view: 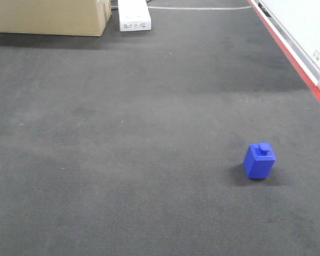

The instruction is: Pour parts from conveyor to right shelf

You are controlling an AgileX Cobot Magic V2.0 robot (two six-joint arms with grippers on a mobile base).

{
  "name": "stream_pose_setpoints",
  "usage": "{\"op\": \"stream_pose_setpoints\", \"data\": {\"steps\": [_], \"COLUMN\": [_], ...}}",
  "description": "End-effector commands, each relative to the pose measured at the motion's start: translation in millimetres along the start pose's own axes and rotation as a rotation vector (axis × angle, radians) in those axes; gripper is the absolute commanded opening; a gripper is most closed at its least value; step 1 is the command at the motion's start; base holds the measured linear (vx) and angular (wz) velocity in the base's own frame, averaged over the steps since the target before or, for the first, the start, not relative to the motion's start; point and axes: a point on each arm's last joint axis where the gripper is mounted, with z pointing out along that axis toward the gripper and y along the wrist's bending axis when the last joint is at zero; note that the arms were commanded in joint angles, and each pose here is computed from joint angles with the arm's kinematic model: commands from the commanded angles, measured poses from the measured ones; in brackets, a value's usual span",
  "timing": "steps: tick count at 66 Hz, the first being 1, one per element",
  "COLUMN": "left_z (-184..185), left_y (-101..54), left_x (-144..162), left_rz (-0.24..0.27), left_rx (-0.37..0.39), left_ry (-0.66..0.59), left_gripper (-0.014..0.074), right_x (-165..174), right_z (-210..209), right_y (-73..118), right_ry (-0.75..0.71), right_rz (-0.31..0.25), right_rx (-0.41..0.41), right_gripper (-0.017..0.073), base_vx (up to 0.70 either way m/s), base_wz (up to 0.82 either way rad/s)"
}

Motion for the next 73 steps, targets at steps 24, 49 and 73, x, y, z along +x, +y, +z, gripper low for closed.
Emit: {"op": "stream_pose_setpoints", "data": {"steps": [24,49,73], "left_z": [0,0,0], "left_y": [-0.2,-0.2,-0.2], "left_x": [-13,-13,-13], "left_rz": [-0.017,-0.017,-0.017], "left_rx": [0.0,0.0,0.0], "left_ry": [-0.082,-0.082,-0.082], "left_gripper": [-0.0006,-0.0006,-0.0006], "right_x": [-4,-4,-29], "right_z": [0,0,-6], "right_y": [-0.2,-0.2,0.5], "right_ry": [-0.076,-0.076,-0.354], "right_rz": [-0.011,-0.018,-0.078], "right_rx": [0.004,0.004,0.01], "right_gripper": [-0.0007,-0.0007,-0.0007], "base_vx": [0.0,0.0,0.0], "base_wz": [0.0,0.0,0.0]}}
